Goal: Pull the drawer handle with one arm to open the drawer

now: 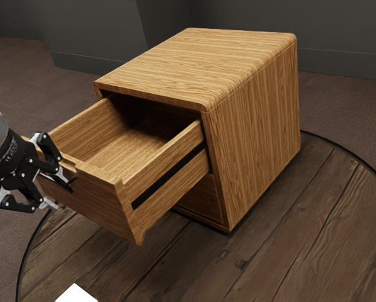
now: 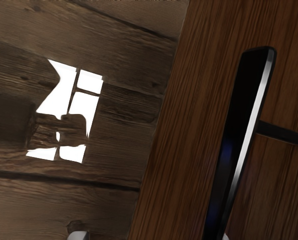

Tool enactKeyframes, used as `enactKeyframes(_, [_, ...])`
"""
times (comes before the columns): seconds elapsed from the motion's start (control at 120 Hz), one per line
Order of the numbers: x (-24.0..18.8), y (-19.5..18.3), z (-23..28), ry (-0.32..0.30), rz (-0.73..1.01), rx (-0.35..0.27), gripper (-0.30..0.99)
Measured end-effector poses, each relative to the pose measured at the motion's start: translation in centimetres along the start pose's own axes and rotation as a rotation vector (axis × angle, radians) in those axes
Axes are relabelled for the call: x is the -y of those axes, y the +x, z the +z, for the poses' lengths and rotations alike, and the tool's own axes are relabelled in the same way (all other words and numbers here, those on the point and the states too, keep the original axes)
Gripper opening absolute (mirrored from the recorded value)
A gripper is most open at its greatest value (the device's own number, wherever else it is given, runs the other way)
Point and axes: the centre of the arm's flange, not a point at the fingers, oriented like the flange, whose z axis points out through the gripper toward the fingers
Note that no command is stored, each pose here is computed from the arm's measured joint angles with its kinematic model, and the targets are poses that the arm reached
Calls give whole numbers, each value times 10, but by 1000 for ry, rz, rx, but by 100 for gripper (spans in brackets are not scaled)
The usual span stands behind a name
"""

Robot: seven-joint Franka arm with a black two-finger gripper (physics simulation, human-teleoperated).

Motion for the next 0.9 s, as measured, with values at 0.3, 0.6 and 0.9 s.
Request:
enactKeyframes(0.3, [-5, -10, -46, -98, 30, -28, 31])
enactKeyframes(0.6, [-114, -68, -97, 126, 138, -39, 59])
enactKeyframes(0.9, [-85, -36, -68, 301, 113, -110, 67])
